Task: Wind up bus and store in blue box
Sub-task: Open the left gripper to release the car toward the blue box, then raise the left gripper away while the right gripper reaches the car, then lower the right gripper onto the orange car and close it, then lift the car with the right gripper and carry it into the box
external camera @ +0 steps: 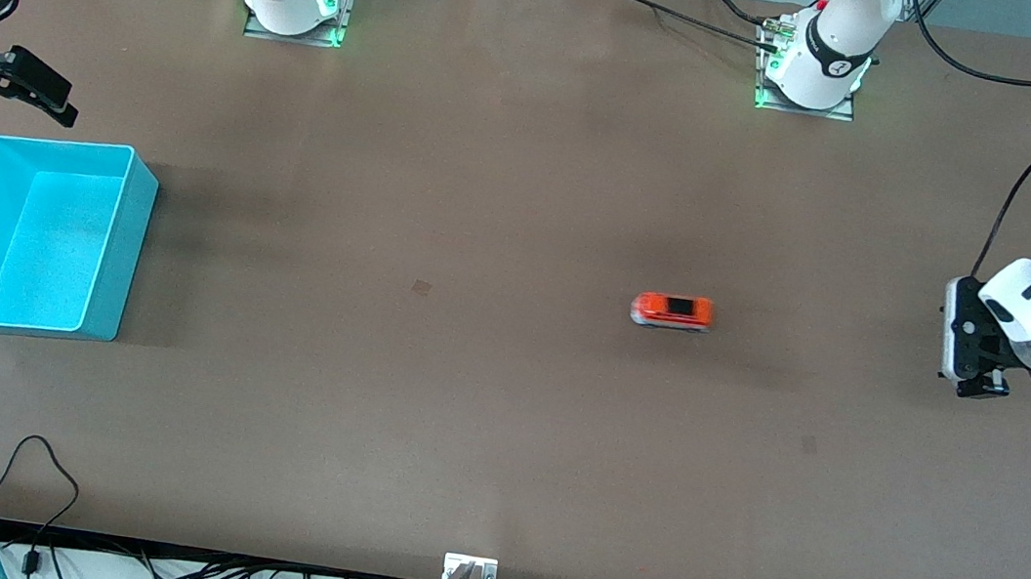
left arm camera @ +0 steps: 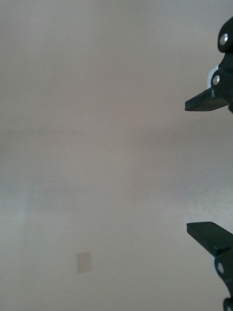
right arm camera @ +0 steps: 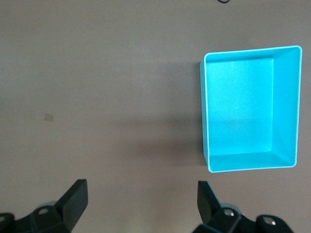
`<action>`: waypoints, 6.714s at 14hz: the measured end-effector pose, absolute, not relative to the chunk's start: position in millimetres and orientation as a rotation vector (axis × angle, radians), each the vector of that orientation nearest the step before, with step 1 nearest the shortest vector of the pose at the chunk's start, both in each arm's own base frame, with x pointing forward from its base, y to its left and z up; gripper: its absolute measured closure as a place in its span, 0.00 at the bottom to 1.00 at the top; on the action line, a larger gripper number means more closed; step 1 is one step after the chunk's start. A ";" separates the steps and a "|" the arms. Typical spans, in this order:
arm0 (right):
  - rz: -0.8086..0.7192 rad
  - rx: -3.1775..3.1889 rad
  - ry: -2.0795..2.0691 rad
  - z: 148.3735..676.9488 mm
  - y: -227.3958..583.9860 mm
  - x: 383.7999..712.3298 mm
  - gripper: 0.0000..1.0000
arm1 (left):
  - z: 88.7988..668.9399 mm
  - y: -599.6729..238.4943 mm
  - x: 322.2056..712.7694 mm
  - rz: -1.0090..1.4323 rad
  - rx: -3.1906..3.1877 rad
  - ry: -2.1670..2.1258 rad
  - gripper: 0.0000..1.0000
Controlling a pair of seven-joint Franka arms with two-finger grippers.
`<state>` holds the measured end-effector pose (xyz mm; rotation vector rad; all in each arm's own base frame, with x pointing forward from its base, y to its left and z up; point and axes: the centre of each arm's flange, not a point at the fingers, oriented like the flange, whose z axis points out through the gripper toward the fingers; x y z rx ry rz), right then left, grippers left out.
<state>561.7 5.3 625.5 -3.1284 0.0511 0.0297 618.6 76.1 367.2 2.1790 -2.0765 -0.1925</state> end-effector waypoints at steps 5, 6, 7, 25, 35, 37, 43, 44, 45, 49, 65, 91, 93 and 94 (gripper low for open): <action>0.032 -3.128 0.052 624.7 5.1 562.2 0.00 | 401.5 36.8 637.6 -0.066 2.316 -1.958 0.00; 0.033 -3.128 0.052 624.4 5.0 562.3 0.00 | 408.3 34.1 640.6 -0.054 2.369 -1.911 0.00; 0.034 -3.128 0.052 624.1 4.9 562.5 0.00 | 413.6 34.1 642.7 -0.045 2.429 -1.848 0.00; 0.102 -3.125 0.034 599.9 10.6 573.5 0.00 | 561.2 46.3 639.5 0.170 3.132 -0.085 0.00; 0.447 -3.091 -0.039 525.2 17.4 578.3 0.00 | 602.9 16.6 605.7 0.142 3.097 0.141 0.00; 0.453 -3.068 -0.216 502.9 27.3 577.4 0.00 | 600.2 17.1 599.7 0.126 3.100 0.143 0.00; 0.344 -2.888 -0.923 427.9 7.1 556.6 0.00 | 598.6 16.5 579.3 0.114 3.103 0.144 0.00; 0.310 -2.841 -1.054 417.5 -0.4 555.4 0.00 | 599.4 16.3 576.9 0.114 3.103 0.144 0.00; 0.284 -2.802 -1.166 407.5 -5.2 554.2 0.00 | 600.5 16.3 575.0 0.115 3.103 0.145 0.00; 0.230 -2.707 -1.545 358.5 -7.7 542.8 0.00 | 600.8 16.0 571.4 0.092 3.107 0.123 0.00; -0.012 -2.336 -2.102 228.9 -31.1 544.3 0.00 | 597.0 8.3 564.7 -0.009 3.110 0.104 0.00; 0.017 -3.167 -0.387 397.7 -69.9 574.8 0.46 | 584.3 15.8 578.7 0.034 3.110 0.108 0.00; 0.046 -3.185 -0.205 403.7 -125.3 567.7 0.46 | 584.6 14.0 578.6 0.035 3.111 0.101 0.00; 0.055 -3.188 -0.143 402.2 -144.5 564.3 0.46 | 584.7 13.1 578.4 0.034 3.111 0.097 0.00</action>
